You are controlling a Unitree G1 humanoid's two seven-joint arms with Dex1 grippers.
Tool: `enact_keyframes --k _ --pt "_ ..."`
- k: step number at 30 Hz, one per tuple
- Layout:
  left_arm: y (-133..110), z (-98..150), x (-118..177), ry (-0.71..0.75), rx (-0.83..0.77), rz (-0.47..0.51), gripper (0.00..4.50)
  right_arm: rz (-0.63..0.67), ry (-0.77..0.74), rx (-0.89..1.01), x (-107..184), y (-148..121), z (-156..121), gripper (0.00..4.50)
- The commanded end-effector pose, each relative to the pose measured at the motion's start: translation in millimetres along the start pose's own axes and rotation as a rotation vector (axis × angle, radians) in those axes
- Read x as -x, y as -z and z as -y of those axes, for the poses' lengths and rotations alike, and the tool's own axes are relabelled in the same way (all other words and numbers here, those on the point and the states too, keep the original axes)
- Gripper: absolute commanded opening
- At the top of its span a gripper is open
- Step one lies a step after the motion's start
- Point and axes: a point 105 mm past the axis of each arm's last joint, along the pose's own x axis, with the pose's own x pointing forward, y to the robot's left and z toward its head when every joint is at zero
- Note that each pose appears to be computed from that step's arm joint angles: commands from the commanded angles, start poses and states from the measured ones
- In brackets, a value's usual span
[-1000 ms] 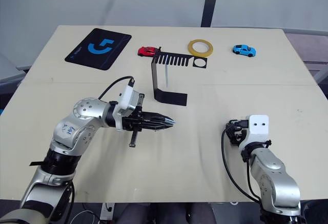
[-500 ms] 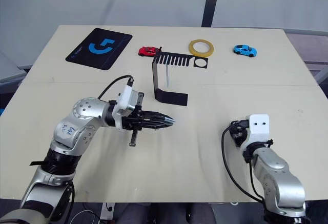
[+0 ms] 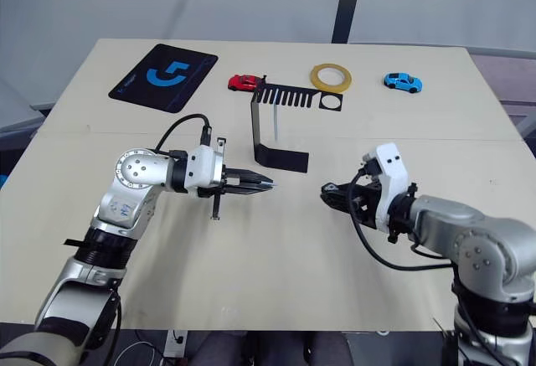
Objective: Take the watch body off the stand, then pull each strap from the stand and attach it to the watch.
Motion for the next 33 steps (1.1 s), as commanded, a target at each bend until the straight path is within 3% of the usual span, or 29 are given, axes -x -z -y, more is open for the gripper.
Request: enact_keyframes --k 1,9,15,21,33 --pt "-8 -4 1 0.009 -0.062 0.006 0.0 -0.009 -0.047 -0.005 -1 -6 -6 1.61" --pt "-15 -2 2 -0.005 0.003 0.041 0.0 0.036 0.121 0.083 -2 -7 18 1.61" --pt "-28 9 5 0.026 0.203 0.115 0.0 0.099 0.436 0.143 27 9 62 1.61" --pt "-43 10 8 0.033 0.415 0.207 0.0 0.117 0.683 0.075 56 32 96 1.61" --pt "-47 11 6 0.037 0.499 0.228 0.0 0.099 0.795 -0.046 66 65 114 1.61"
